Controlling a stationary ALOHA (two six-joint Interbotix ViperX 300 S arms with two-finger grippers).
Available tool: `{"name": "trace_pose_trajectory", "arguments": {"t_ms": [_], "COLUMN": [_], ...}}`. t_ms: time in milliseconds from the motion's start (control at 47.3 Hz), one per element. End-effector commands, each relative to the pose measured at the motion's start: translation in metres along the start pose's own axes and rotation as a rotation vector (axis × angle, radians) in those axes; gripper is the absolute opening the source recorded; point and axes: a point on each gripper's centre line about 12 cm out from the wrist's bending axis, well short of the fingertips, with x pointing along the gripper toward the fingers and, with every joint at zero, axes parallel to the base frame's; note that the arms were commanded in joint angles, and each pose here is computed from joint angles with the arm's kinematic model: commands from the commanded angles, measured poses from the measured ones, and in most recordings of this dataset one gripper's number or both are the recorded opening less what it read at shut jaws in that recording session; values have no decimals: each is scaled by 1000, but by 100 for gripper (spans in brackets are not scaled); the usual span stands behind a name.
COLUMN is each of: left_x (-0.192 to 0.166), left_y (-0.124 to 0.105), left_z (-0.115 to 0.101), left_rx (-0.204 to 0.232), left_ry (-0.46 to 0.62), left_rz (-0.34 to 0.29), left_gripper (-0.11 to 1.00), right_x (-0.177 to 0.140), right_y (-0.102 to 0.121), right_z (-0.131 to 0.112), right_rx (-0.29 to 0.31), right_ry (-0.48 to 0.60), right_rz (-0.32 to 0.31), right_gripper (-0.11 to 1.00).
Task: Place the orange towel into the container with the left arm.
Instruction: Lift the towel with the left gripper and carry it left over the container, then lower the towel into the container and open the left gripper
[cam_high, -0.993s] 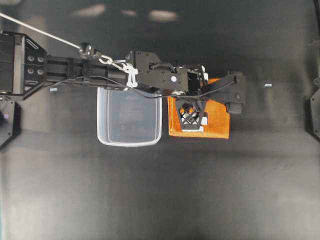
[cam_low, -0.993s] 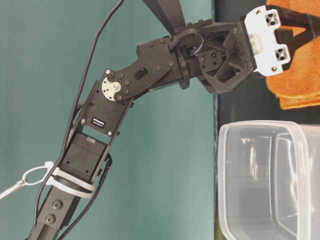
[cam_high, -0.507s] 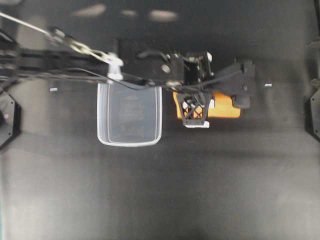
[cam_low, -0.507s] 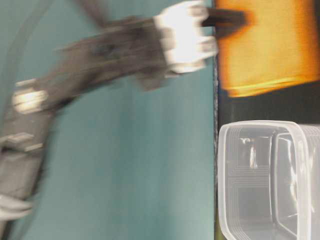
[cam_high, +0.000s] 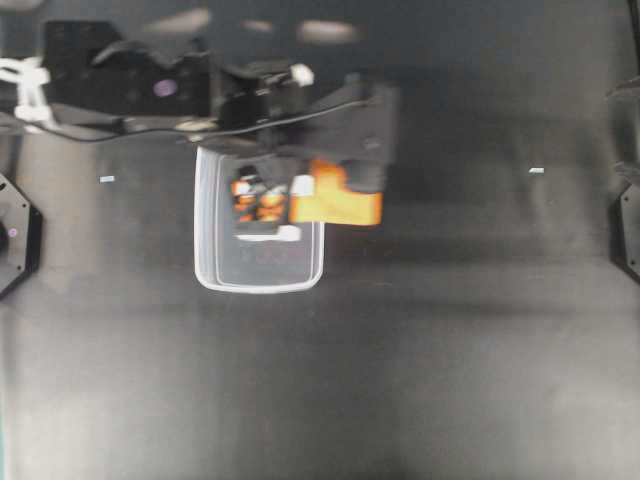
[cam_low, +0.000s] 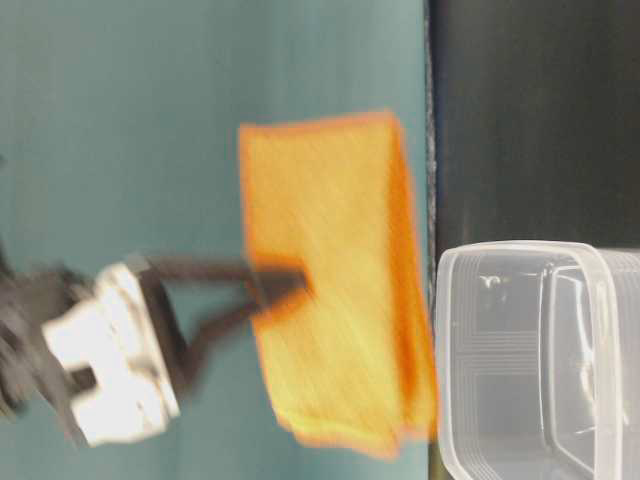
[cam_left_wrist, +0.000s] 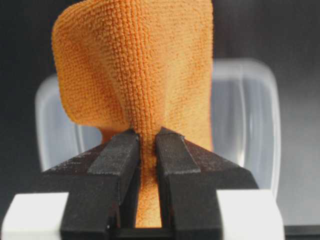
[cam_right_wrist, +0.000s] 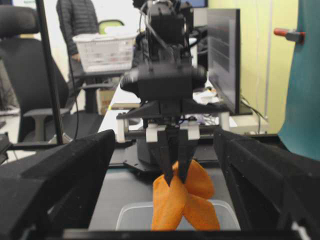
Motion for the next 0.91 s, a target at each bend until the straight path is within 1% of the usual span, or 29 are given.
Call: {"name": "trace_pose_trajectory", "arguments": {"t_ms": [0, 148, 359, 444, 697, 824, 866, 887], "left_x": [-4, 7, 20, 22, 23, 24, 25, 26], "left_y": [0, 1, -1, -1, 1, 2, 2, 2], "left_z": [-17, -38, -57, -60, -54, -55, -56, -56], "left_rx": [-5, -11, -13, -13, -17, -31, -30, -30], "left_ry": [-51, -77, -47, -44, -88, -88, -85, -83], "left_rz": [9, 14, 12, 12, 18, 18, 19, 19], "left_gripper": [6, 6, 6, 6, 7, 7, 9, 13], "right_x": [1, 1, 0, 0, 0, 0, 0, 0], "right_y": [1, 1, 1, 1, 3, 3, 3, 3], "right_z": [3, 3, 1, 1, 1, 1, 1, 0], "right_rx": [5, 4, 7, 9, 9, 11, 11, 11], "right_ry": [-12, -8, -3, -3, -3, -3, -3, -1], "right_rz": [4, 4, 4, 7, 16, 16, 16, 16], "right_gripper": [77, 77, 77, 77, 77, 77, 77, 77]}}
